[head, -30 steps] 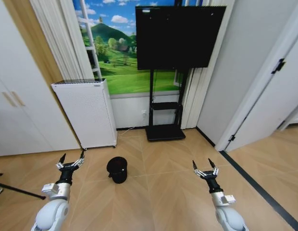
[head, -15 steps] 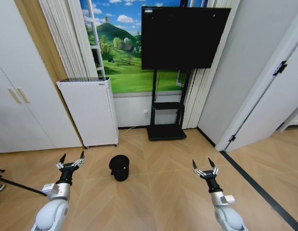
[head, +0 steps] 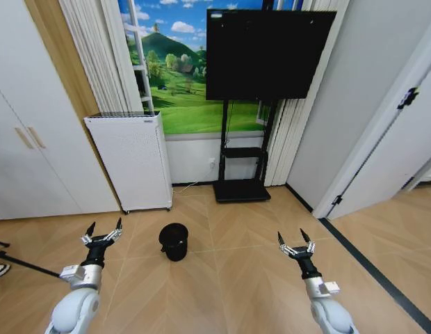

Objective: Pick up the trash bin and place the garbage on the floor into it.

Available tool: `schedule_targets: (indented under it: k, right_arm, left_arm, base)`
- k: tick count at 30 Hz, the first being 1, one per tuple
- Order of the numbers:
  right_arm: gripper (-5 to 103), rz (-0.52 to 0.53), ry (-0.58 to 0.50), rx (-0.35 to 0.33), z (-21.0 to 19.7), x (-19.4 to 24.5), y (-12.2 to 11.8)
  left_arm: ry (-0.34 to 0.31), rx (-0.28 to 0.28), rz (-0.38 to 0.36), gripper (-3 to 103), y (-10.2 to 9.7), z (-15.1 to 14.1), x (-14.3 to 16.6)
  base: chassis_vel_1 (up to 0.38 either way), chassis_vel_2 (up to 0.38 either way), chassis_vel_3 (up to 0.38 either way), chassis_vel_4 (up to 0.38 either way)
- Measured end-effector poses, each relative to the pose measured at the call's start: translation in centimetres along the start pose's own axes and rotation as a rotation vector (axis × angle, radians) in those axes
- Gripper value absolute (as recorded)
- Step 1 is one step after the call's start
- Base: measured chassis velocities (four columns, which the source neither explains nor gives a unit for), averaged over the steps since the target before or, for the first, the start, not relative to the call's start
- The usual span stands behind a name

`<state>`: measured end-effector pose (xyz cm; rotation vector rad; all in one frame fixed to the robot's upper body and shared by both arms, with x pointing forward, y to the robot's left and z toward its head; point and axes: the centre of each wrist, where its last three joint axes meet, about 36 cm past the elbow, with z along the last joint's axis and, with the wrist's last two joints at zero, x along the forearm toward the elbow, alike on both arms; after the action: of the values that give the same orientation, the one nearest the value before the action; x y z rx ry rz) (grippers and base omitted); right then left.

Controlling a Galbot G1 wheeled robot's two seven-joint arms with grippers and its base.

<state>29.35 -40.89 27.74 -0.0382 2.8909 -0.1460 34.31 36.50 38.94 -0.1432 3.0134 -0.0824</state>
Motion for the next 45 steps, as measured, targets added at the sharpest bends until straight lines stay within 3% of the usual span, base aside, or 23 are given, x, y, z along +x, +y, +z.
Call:
schedule_targets:
  k: [45]
  right_arm:
    - [100,-0.006,-0.006,-0.002,0.4,0.18,-0.15]
  left_arm:
    - [0.0,0.0,0.002,100,0.03,0.16,0.17]
  base:
    - [0.071,-0.065,-0.079,0.067]
